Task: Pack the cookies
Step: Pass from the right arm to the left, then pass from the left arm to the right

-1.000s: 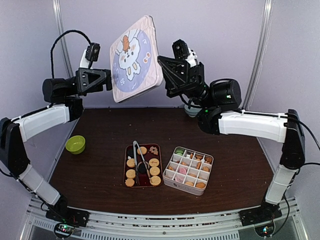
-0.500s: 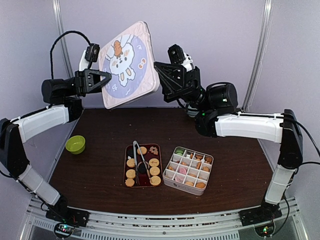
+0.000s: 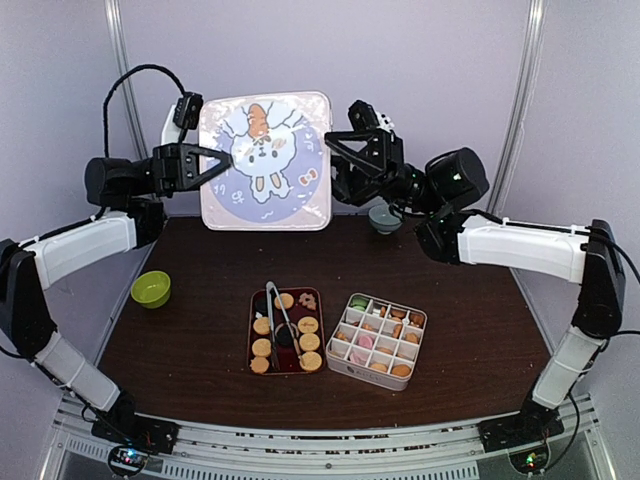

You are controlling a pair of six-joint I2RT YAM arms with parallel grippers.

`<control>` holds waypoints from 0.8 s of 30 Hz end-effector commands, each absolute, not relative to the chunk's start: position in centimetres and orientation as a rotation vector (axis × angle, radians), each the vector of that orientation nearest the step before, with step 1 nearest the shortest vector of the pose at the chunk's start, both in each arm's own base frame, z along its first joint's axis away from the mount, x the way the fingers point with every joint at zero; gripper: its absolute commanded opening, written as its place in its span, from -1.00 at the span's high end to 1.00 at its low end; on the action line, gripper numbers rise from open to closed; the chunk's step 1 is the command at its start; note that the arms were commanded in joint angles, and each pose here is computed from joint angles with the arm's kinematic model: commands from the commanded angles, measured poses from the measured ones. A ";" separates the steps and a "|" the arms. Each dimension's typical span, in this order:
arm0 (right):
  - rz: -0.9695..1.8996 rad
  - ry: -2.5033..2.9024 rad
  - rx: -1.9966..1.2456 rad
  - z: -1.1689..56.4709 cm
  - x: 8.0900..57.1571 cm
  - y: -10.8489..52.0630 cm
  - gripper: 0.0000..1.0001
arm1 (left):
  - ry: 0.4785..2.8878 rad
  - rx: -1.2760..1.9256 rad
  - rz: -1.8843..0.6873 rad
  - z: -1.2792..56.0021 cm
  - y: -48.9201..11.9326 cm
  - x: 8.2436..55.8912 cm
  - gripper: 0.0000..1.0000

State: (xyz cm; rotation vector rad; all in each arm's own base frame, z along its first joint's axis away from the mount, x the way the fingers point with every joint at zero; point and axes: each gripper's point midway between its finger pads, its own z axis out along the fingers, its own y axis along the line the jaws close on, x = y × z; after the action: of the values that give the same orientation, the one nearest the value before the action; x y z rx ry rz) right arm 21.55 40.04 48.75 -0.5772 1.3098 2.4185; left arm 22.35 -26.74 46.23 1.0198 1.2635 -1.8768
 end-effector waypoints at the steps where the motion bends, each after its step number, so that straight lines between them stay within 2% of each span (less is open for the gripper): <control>1: 2.252 1.419 -0.727 47.0 19.7 39.8 -0.20 | 1.325 0.980 -1.845 45.0 -27.1 23.8 1.00; 11: 2.027 1.631 -0.759 42.0 20.9 40.9 -0.02 | 1.441 0.905 -1.843 42.4 -27.9 26.1 1.00; 16: 1.962 1.700 -0.709 41.2 22.0 41.2 0.50 | 1.515 0.884 -1.817 40.4 -28.3 27.2 1.00; 17: 1.956 1.705 -0.691 41.0 22.1 41.1 0.61 | 1.545 0.879 -1.809 39.7 -28.5 27.5 0.95; 21: 1.939 1.747 -0.568 39.4 22.6 40.0 0.88 | 1.754 0.853 -1.658 34.9 -28.9 29.7 0.09; 22: 1.934 1.780 -0.515 38.5 23.0 39.5 0.97 | 1.814 0.864 -1.581 33.5 -28.8 30.2 -0.06; 24: 1.934 1.829 -0.404 36.6 23.3 38.1 1.00 | 1.921 0.868 -1.463 31.2 -28.7 31.4 -0.30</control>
State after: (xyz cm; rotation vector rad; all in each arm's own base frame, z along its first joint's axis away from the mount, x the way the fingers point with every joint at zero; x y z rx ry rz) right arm 23.06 40.37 37.60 -0.5512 1.8115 1.9475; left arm 29.43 -29.29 36.90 0.8365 1.7002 -1.7444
